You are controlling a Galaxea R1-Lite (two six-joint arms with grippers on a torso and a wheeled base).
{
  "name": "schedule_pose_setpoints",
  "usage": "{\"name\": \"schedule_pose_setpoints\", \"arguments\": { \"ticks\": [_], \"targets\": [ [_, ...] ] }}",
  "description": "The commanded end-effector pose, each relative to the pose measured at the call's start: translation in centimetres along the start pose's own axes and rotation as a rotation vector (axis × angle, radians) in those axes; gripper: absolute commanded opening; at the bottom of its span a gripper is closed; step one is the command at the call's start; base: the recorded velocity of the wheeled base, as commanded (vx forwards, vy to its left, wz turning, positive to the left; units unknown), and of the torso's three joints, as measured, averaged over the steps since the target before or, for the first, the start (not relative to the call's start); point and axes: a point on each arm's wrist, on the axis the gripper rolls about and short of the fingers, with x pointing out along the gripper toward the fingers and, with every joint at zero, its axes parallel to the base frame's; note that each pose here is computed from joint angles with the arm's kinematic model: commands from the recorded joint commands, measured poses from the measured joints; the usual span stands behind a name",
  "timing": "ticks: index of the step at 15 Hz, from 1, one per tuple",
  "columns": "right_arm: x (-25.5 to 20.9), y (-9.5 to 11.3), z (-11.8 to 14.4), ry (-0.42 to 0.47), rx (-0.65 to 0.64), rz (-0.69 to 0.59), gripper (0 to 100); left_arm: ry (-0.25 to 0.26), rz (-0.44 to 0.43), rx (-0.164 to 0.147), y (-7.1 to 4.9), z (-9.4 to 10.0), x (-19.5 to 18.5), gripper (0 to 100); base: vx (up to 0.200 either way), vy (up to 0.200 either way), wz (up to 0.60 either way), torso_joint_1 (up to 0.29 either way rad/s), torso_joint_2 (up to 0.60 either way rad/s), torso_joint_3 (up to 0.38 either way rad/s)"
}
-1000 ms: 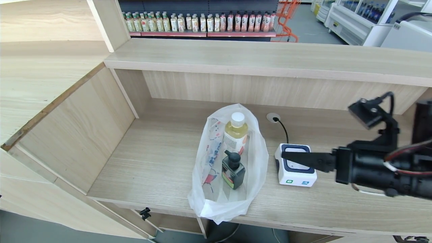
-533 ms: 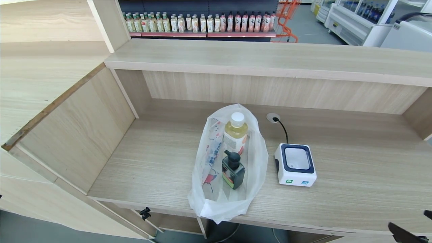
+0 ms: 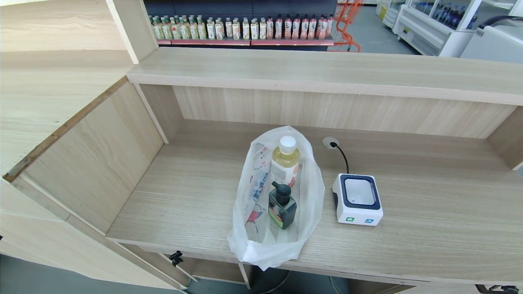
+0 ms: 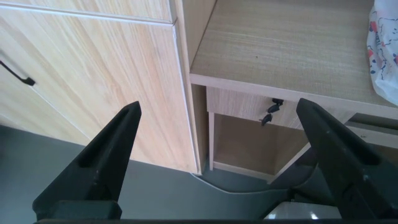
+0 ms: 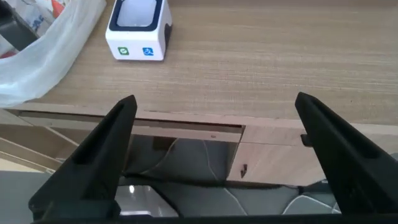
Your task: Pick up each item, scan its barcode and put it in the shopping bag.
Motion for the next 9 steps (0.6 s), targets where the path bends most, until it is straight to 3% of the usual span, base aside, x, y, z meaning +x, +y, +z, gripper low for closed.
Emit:
{"name": "schedule_pose_setpoints", "arguments": {
  "ticks": [1,3,4,9],
  "targets": [
    [-0.28,0.01,-0.17,-0.036,0.002,-0.005,100,0.000,0.000,0.000,0.00,0.00,0.00,100,0.000,0.000,0.00,0.000,0.00,0.000],
    [-0.28,0.01,-0.17,-0.036,0.017,-0.006,100,0.000,0.000,0.000,0.00,0.00,0.00,100,0.000,0.000,0.00,0.000,0.00,0.000],
    [-0.28,0.01,-0.17,-0.036,0.011,-0.006,0,0.000,0.000,0.000,0.00,0.00,0.00,100,0.000,0.000,0.00,0.000,0.00,0.000],
    [-0.28,0.01,-0.17,-0.036,0.014,-0.006,0,0.000,0.001,0.000,0.00,0.00,0.00,100,0.000,0.000,0.00,0.000,0.00,0.000]
  ]
}}
